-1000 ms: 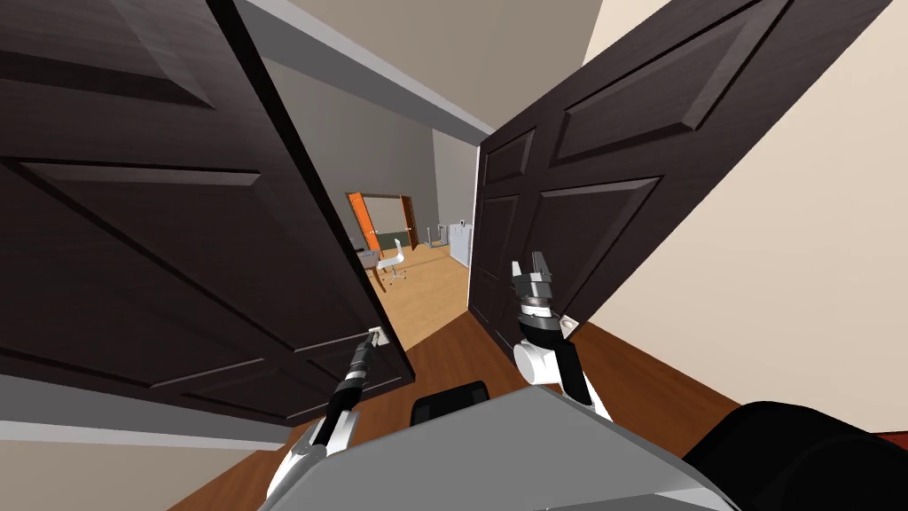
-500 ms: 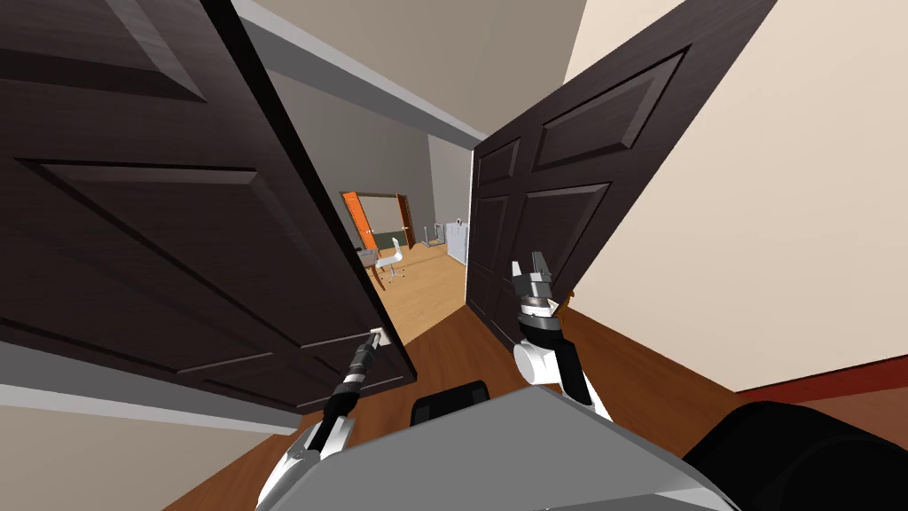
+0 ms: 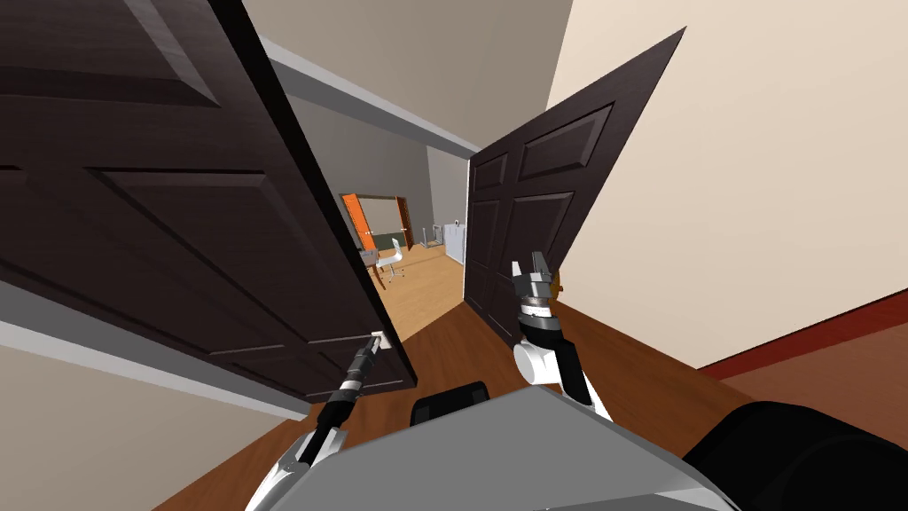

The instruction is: Pull the door open

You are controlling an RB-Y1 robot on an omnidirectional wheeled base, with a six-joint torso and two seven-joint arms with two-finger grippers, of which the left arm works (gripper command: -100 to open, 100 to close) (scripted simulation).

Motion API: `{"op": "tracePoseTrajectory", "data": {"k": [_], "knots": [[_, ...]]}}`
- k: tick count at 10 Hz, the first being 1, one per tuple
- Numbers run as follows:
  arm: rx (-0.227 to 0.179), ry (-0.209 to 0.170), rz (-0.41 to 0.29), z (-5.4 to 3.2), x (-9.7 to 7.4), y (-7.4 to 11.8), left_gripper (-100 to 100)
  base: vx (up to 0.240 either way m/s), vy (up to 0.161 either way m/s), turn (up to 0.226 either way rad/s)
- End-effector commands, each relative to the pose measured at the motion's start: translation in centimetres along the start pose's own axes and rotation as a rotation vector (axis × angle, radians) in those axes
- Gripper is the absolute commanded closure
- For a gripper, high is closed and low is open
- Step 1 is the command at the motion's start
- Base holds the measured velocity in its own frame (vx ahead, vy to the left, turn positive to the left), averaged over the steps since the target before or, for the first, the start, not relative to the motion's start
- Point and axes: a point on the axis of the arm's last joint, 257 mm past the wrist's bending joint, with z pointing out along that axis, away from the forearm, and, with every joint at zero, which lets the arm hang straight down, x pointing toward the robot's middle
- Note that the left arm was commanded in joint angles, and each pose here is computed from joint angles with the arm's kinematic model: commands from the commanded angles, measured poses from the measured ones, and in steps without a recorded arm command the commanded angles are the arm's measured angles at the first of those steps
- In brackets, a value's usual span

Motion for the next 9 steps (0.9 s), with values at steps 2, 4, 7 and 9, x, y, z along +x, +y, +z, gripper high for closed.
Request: {"op": "tracePoseTrajectory", "data": {"k": [2, 4, 7, 9], "knots": [[0.009, 0.045, 0.001, -1.25, 0.2, -0.3, 100, -0.181, 0.063, -0.081], [0.011, 0.068, 0.002, -1.94, 0.3, -0.3, 100, -0.161, 0.055, -0.044], [0.011, 0.128, -0.001, -3.77, 0.7, -0.4, 100, -0.152, 0.082, -0.075], [0.006, 0.128, -0.001, -4.59, 0.4, -0.2, 100, -0.098, 0.047, -0.079]]}}
